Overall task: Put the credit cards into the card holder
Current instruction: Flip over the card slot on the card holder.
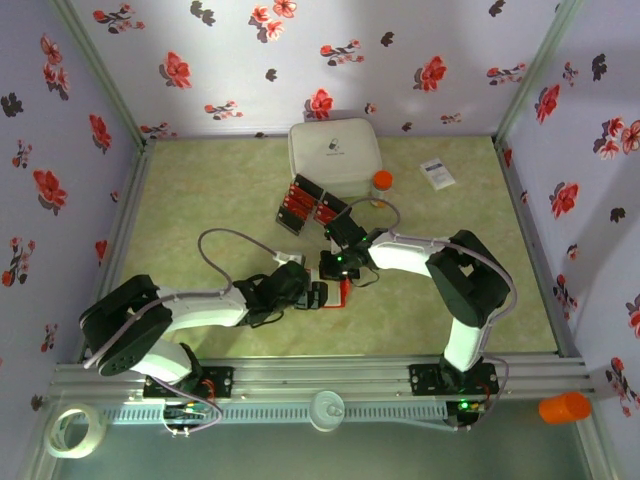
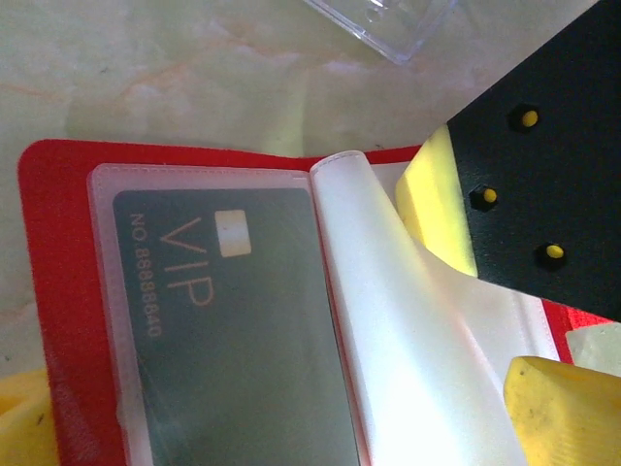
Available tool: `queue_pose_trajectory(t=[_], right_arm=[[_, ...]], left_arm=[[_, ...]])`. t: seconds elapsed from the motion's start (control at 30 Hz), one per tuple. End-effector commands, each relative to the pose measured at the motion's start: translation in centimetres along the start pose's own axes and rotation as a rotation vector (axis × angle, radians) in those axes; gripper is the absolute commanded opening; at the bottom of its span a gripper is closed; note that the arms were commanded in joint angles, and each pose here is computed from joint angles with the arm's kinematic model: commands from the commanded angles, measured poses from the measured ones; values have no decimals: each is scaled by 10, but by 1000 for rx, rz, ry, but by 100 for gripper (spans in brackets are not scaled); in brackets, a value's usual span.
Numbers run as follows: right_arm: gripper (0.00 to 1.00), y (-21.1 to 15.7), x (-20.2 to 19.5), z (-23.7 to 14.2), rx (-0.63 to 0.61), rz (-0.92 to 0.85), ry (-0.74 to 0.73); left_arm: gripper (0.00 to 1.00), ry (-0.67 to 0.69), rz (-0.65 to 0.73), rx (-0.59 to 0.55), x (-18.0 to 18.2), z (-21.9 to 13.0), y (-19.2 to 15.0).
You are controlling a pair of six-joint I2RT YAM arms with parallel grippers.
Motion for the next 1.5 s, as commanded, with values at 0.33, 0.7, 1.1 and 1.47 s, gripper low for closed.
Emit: queue_pose_trajectory(t=[0.33, 0.7, 1.1, 1.47], right_arm=[[4, -11, -6, 4, 38, 23, -26], [36, 2, 8, -32, -58, 21, 8], [50, -2, 1, -21, -50, 70, 25], [51, -1, 7, -4, -16, 93, 75]], left_arm=[[91, 87, -22, 45, 18, 9, -22], [79, 68, -29, 30, 17, 7, -25], [76, 60, -27, 24, 15, 8, -24], [76, 58, -26, 22, 15, 7, -24]])
Point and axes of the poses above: each hand's point on the last joint's axis, 136 mm out from that joint toward the fingers, its own z axis out along the fingers, its own x axis along the line the jaws close on, y = z × x, the point moved 3 cm from there along -z, back along the fingers, and after that the axes turned 7 degrees about z, right-handed, at the moved point
